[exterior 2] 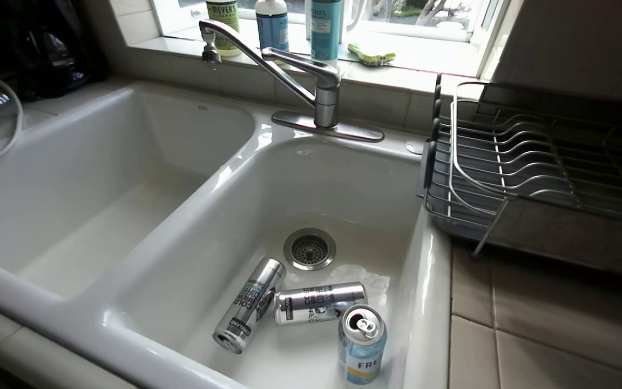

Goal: Push the faucet to the center of the sink.

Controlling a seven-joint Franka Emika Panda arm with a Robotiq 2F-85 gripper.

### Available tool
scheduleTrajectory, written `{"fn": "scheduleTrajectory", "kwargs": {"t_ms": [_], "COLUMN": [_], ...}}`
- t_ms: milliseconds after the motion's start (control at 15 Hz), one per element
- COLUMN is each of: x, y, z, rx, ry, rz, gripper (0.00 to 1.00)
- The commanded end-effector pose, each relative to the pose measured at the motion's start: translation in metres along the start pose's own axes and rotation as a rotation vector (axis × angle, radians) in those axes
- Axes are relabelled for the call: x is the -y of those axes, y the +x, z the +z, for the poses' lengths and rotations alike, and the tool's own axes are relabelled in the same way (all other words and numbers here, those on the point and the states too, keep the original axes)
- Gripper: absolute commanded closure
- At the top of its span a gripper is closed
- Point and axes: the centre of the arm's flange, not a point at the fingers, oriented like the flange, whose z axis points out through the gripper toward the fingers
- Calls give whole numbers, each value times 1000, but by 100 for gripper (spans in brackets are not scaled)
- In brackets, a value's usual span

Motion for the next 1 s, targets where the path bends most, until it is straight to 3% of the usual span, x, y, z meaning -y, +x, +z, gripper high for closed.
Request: {"fn": "scheduleTrajectory", "kwargs": {"t_ms": [0,333,933], "x": [4,9,24], "y": [6,16,56], "z": [4,10,42], "rx": [5,19,23], "ry": [2,17,-44], "rz": [11,25,245], "gripper": [0,0,0]}}
